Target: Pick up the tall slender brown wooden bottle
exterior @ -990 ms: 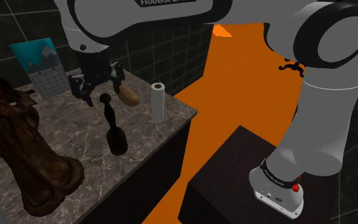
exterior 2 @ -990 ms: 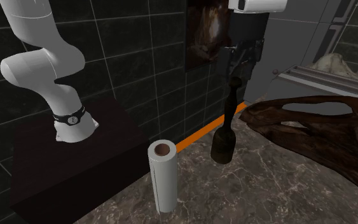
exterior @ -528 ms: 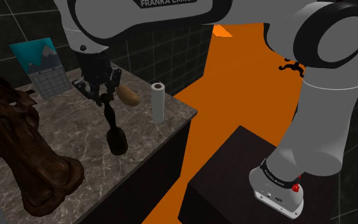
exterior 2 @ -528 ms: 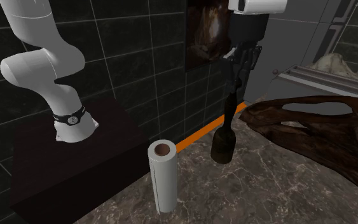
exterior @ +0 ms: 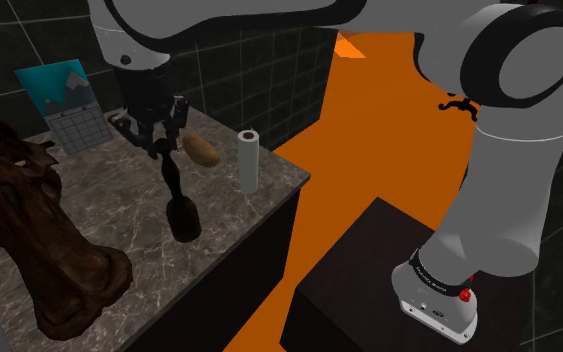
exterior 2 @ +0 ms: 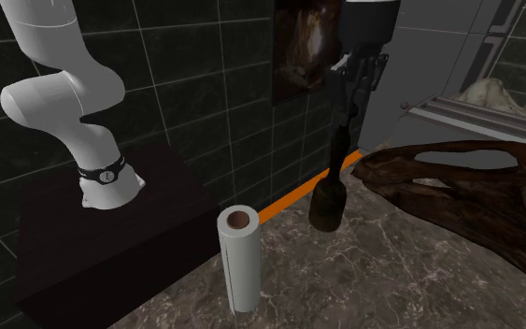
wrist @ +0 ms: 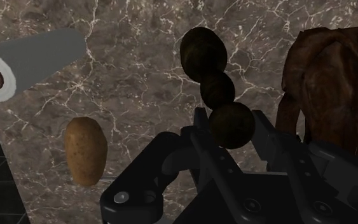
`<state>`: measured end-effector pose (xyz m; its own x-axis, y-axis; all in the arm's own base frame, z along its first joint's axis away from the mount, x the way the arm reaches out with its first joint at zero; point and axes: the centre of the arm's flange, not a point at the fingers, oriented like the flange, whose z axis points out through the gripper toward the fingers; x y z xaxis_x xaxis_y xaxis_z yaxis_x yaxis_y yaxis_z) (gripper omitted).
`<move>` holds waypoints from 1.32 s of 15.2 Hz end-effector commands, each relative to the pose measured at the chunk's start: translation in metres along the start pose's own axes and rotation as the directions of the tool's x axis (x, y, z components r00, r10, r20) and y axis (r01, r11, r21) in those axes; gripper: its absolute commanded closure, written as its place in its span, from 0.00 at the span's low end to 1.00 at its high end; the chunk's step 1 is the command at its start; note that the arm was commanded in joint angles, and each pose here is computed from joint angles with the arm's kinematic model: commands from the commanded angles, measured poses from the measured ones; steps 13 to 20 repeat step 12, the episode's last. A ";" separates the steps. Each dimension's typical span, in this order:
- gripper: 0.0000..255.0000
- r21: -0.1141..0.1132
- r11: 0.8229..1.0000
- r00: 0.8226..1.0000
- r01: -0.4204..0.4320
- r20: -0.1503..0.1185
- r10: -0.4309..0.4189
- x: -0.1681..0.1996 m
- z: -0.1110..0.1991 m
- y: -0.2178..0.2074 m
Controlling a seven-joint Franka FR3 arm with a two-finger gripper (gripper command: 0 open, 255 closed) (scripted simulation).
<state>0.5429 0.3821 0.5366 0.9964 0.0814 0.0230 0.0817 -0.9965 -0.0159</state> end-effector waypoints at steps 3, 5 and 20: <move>1.00 0.000 1.000 1.000 0.000 -0.001 0.000 0.001 -0.021 0.000; 1.00 0.000 1.000 1.000 0.000 -0.001 0.000 0.001 -0.032 0.000; 1.00 0.000 1.000 1.000 0.000 -0.001 0.000 0.001 -0.059 -0.001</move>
